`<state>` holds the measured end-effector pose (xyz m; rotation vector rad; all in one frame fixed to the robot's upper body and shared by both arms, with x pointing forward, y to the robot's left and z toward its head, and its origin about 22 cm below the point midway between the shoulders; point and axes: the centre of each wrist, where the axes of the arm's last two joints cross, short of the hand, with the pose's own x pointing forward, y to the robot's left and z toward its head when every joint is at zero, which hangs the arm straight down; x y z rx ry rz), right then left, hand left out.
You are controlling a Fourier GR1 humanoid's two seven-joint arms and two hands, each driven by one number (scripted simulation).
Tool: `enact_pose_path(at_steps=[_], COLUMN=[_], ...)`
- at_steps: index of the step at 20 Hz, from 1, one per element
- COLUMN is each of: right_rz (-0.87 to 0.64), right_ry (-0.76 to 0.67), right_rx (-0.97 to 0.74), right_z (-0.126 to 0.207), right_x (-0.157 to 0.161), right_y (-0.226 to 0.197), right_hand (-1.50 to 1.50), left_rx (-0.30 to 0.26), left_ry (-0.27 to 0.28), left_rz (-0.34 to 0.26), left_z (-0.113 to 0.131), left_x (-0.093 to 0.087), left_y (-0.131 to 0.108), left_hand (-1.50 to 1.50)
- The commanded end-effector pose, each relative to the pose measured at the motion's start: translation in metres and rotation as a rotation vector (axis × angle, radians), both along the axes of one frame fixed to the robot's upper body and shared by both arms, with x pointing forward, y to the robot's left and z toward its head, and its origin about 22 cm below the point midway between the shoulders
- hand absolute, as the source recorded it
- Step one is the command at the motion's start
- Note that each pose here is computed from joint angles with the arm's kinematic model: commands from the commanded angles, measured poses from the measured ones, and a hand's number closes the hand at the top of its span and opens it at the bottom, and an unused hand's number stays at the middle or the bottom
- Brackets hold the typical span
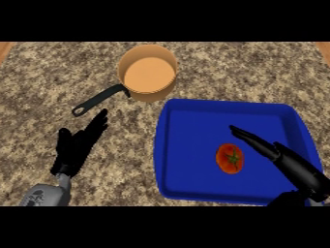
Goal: Pick the tomato from the tray and place it in the pot
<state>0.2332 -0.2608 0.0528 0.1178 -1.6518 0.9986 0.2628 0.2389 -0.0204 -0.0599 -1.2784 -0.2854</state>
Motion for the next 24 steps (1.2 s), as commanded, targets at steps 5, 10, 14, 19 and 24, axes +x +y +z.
enact_pose_path(at_steps=[5, 10, 14, 19, 24], right_rz=[-0.046, -0.022, 0.034, 0.091, 0.096], right_ry=[-0.033, -0.03, 0.024, 0.088, 0.16], right_rx=[0.013, 0.028, 0.139, 0.275, 0.324], right_z=[-0.041, -0.071, -0.062, -0.091, -0.094], right_x=[0.023, 0.042, 0.064, 0.056, 0.057], right_y=[-0.028, -0.019, -0.037, -0.034, -0.026], right_hand=[-1.5, -1.5, -1.5, -1.5, -1.5], left_rx=[-0.008, -0.001, 0.0, -0.014, 0.003], left_ry=[0.001, 0.002, 0.007, 0.002, 0.004], left_rz=[0.021, 0.005, -0.009, -0.007, -0.007], left_z=[-0.017, -0.003, 0.006, -0.002, -0.006], left_x=[-0.009, 0.004, -0.006, -0.005, 0.003], left_y=[0.005, 0.0, 0.0, -0.005, 0.0], left_hand=[0.0, 0.0, 0.0, 0.0, 0.0])
